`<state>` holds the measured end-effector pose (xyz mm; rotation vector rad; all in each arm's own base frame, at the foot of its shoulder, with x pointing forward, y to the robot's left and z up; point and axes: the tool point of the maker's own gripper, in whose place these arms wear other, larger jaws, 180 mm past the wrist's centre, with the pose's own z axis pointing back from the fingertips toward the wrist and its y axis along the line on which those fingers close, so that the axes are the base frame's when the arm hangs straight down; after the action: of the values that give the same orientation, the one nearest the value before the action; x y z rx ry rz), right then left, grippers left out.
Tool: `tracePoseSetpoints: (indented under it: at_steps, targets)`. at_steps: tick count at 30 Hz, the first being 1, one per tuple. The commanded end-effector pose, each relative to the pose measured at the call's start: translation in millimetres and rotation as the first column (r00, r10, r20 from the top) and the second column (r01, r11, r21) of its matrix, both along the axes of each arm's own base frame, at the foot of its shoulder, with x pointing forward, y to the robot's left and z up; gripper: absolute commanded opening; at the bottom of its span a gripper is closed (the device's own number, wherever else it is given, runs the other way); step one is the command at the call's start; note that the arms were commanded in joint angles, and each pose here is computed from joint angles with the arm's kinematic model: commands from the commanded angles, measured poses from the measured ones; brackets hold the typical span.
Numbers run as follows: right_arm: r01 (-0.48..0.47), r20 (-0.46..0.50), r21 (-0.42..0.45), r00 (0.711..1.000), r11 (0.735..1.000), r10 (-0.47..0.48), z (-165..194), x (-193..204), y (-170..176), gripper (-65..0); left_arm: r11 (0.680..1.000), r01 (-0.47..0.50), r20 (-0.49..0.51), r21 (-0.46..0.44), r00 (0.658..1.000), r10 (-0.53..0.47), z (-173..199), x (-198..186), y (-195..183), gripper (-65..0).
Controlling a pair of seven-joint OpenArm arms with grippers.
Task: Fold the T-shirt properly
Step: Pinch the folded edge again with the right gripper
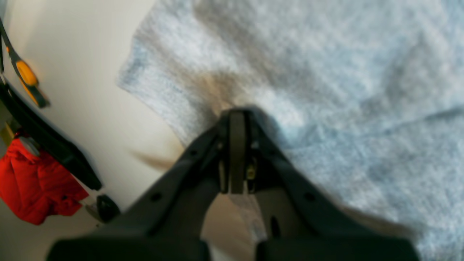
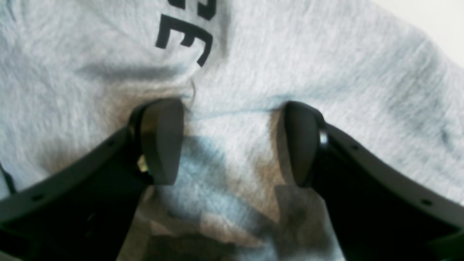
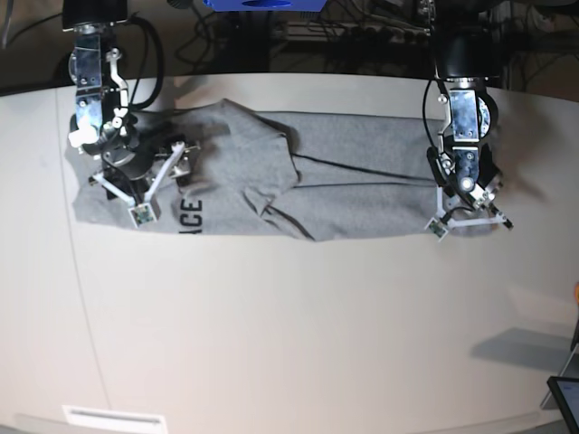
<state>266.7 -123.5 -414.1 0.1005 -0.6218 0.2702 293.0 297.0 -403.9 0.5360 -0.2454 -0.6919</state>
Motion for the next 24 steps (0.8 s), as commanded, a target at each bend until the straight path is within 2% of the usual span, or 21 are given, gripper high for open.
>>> tracePoseSetpoints:
  at_steps: [1,7,13,24]
  targets:
    - [0.012,-0.028,-0.046,1.000,0.999,-0.013,-3.1,-2.9,-10.1,-23.5,1.000,0.013,0.016,-0.013,1.000,-0.013,3.7,7.5,-2.8,-65.0]
    - [0.015,-0.010,-0.064,1.000,0.998,-0.016,0.5,10.5,-18.6,-23.5,1.000,0.012,0.033,-0.017,0.999,-0.012,8.7,18.5,-3.3,-65.0]
    - [0.026,-0.035,-0.067,0.999,0.997,-0.028,-9.6,19.4,-23.2,-23.5,1.000,0.008,0.052,-0.016,0.999,-0.007,15.4,29.0,-2.2,-65.0]
    - [0.026,0.010,-0.061,1.000,0.998,-0.025,0.8,27.8,-21.4,-23.6,1.000,0.011,0.102,-0.005,0.995,-0.010,32.9,43.9,0.5,-65.0]
